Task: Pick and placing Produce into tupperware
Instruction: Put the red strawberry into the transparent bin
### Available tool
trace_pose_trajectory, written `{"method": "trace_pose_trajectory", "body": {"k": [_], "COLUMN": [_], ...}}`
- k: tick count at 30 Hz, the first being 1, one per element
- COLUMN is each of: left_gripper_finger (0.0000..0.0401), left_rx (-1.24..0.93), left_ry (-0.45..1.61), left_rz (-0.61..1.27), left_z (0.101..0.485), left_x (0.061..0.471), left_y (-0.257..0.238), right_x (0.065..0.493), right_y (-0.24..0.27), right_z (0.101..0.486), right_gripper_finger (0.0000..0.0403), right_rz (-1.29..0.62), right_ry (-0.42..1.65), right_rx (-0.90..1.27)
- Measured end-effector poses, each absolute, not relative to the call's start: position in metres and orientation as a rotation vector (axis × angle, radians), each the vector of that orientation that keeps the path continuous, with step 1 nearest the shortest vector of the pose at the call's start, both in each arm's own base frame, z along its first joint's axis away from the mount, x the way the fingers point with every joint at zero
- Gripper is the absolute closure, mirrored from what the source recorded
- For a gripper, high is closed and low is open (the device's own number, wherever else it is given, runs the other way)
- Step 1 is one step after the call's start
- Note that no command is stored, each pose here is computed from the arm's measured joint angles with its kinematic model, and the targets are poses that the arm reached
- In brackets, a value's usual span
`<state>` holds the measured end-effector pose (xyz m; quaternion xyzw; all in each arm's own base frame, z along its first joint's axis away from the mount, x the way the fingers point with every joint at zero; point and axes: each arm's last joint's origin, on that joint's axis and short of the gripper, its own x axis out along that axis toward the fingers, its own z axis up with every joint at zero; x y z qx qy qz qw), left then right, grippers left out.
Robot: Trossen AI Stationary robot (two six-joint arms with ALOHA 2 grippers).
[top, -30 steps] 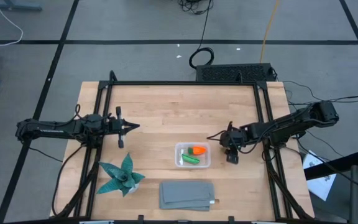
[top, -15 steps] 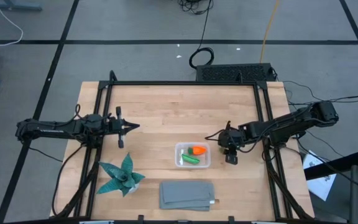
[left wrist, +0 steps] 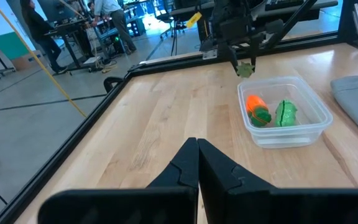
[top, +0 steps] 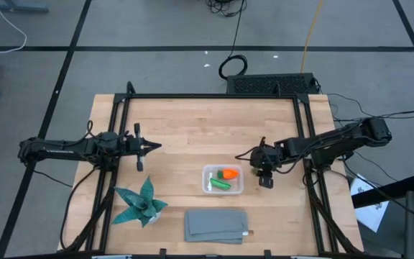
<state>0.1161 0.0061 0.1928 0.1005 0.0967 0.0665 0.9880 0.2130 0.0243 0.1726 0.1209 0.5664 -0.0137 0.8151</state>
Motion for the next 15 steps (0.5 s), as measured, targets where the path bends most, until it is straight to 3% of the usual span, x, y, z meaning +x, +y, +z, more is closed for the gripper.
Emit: {"method": "trace_pose_trajectory", "body": {"k": [15], "left_gripper_finger": [0.0400], "left_rx": [0.202], "left_ry": [0.194], "left_rz": [0.134], "left_z": [0.193], "left_x": [0.116], "left_y": [0.006], "right_x": [0.231], "right_y": [0.025], "right_z": [0.215], "right_gripper_finger": [0.0267], "right_rz": [-0.004], "right_ry": [1.149], "right_rx": [0.232]}}
